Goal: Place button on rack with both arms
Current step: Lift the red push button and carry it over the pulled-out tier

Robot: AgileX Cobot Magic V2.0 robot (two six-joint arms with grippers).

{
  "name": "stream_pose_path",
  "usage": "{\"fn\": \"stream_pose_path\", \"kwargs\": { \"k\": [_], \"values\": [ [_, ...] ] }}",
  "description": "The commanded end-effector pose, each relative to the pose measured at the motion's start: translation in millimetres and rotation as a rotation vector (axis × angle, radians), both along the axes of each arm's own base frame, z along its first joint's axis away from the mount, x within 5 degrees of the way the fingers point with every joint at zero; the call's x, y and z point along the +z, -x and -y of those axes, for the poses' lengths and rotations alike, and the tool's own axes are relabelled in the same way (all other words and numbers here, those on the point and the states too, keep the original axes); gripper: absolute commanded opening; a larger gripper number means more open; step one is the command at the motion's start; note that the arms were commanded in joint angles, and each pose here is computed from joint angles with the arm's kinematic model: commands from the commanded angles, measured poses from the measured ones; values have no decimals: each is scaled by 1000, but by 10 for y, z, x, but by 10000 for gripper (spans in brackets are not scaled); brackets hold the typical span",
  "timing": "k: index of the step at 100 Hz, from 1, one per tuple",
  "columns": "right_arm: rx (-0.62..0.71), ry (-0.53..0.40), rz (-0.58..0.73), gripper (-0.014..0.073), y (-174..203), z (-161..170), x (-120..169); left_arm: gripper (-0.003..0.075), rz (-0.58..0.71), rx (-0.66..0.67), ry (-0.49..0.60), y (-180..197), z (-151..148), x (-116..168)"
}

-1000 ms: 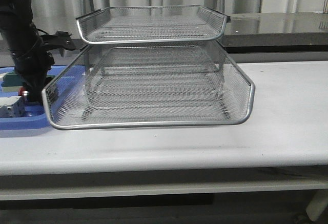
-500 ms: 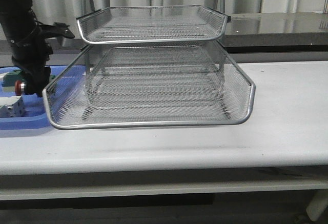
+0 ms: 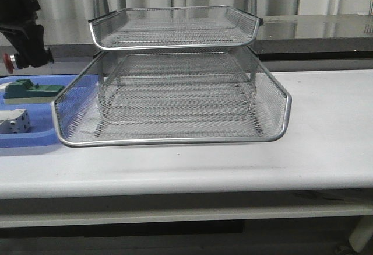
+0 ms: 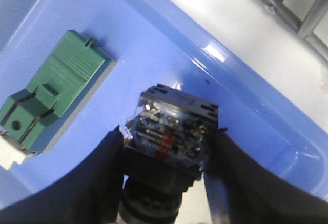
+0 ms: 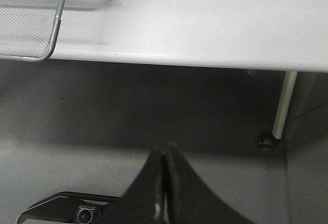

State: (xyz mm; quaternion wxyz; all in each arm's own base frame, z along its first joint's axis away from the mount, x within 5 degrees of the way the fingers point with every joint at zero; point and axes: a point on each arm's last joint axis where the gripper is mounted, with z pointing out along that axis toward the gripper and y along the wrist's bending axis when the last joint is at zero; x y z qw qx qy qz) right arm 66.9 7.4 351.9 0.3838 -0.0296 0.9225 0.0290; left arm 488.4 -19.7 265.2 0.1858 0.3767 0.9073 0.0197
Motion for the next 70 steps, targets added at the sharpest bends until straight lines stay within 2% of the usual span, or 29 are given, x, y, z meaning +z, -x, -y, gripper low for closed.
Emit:
{"fn": "stream_pose_path", "kwargs": {
  "k": [1,20,40,70],
  "values": [
    [0,3,82,-67,-25,6,122,18,111,30,55,211,-7,628],
    [0,3,82,-67,-25,6,122,18,162,36,91,432,49,955],
    [0,3,82,-67,-25,6,122,18,142,84,149,764,102,1130],
    [0,3,82,-67,-25,6,122,18,108,55,322,1357,252,1342]
  ]
}}
